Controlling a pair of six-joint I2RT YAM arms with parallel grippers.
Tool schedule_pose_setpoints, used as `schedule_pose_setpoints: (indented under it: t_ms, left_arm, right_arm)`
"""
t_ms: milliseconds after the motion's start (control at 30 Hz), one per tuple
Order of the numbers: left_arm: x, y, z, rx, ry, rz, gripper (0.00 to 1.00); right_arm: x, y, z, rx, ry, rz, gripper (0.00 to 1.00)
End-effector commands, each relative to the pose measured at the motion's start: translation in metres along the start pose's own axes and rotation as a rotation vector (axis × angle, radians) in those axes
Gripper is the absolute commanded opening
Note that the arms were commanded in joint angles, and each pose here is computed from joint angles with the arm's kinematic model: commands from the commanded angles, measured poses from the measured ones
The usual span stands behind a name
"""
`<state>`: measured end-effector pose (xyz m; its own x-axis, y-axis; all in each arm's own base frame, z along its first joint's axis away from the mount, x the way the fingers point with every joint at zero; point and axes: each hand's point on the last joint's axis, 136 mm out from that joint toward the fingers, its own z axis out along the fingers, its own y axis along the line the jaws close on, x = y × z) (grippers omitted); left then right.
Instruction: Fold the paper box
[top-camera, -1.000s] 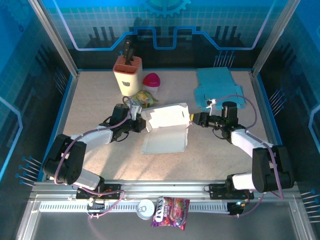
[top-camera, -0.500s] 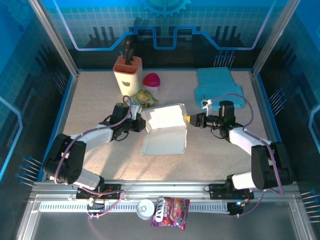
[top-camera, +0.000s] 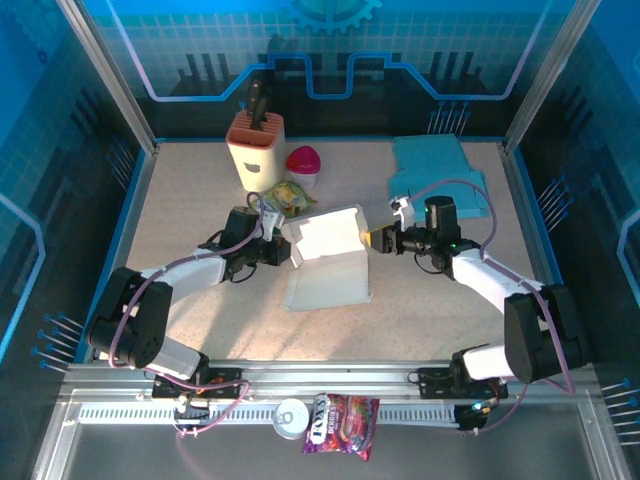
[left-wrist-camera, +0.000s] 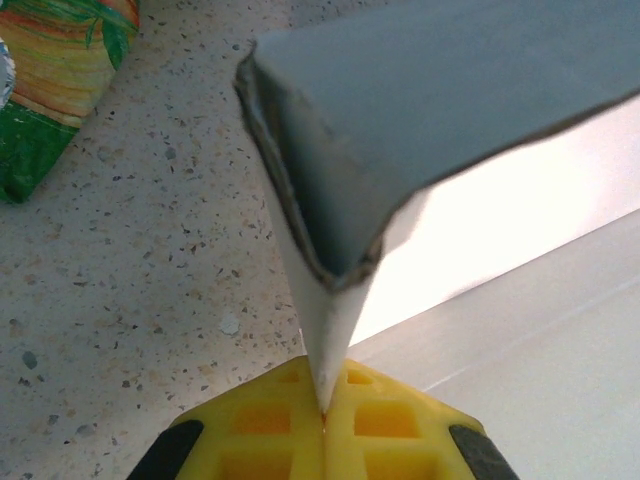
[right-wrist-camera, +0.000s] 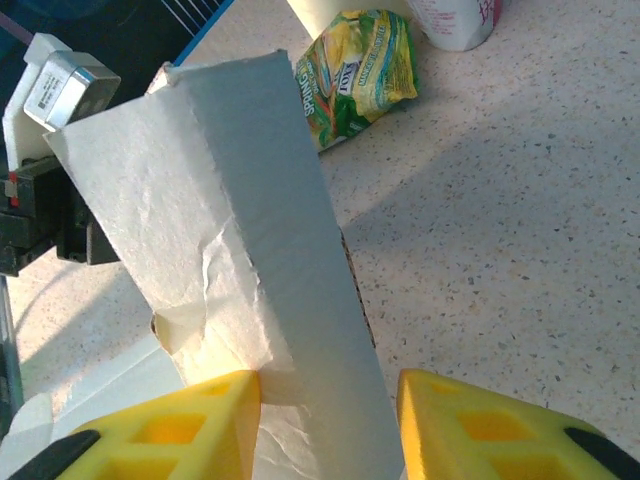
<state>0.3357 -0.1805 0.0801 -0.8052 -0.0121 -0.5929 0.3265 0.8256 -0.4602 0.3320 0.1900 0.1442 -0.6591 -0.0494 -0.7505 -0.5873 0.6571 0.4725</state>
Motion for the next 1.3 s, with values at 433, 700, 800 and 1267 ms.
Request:
schedule_pose_setpoints:
  t_ms: [433, 700, 800, 1267]
  left_arm:
    - [-0.005, -0.014, 0.000, -0.006, 0.013, 0.087, 0.00]
    - [-0.005, -0.019, 0.000, -0.018, 0.013, 0.113, 0.00]
    - [-0.005, -0.020, 0.000, -0.023, 0.013, 0.121, 0.00]
    - [-0.004, -0.022, 0.002, -0.041, 0.012, 0.152, 0.00]
  right_arm:
    - [-0.010, 0.010, 0.010, 0.072, 0.045, -0.149, 0.47]
    - [-0.007, 0.002, 0.019, 0.164, 0.082, -0.174, 0.42]
    - [-0.005, -0.002, 0.023, 0.213, 0.094, -0.187, 0.38]
    - [0.003, -0.007, 0.034, 0.226, 0.106, -0.194, 0.23]
